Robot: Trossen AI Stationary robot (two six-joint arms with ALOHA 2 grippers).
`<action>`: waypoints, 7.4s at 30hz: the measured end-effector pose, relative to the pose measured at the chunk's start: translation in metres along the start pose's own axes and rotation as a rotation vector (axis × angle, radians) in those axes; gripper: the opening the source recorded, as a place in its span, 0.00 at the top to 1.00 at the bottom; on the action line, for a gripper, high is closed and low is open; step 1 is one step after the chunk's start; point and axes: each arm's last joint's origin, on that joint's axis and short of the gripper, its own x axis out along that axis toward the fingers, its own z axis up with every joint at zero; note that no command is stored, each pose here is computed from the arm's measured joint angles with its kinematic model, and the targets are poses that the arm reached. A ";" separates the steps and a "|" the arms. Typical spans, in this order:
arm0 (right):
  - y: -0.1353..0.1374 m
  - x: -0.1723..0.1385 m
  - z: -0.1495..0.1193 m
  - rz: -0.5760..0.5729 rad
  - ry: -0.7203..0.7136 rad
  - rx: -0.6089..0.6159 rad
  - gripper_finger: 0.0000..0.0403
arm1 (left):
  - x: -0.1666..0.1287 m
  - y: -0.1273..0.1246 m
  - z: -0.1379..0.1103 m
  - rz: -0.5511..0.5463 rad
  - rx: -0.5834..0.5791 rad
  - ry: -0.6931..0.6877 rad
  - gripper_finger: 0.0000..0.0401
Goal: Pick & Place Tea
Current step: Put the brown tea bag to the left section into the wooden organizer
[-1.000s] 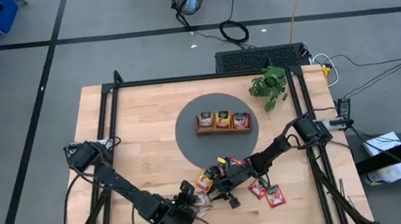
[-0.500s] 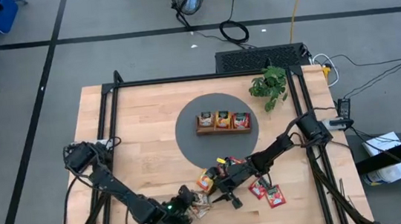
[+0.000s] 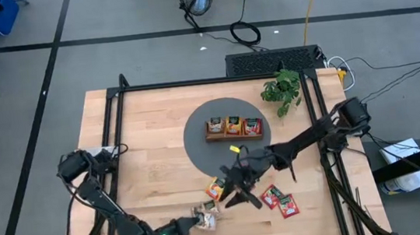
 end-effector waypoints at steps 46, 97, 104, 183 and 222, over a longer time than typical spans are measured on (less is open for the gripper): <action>-0.035 0.004 -0.014 0.286 0.157 0.350 0.82 | 0.051 0.038 -0.013 0.086 0.141 0.049 0.99; 0.017 -0.122 -0.023 -0.337 -0.004 -0.421 0.98 | 0.045 0.076 -0.200 -0.037 -1.103 -0.762 0.99; 0.019 -0.122 -0.037 -0.455 -0.098 -0.507 0.98 | 0.050 0.053 -0.231 0.013 -1.389 -0.765 0.95; 0.044 -0.086 -0.091 -0.728 -0.033 -0.497 0.73 | 0.142 0.110 -0.315 -0.286 -1.293 -0.237 1.00; 0.057 -0.088 -0.090 -0.807 -0.019 -0.620 0.77 | 0.207 0.031 -0.365 -0.344 -1.409 -0.115 0.73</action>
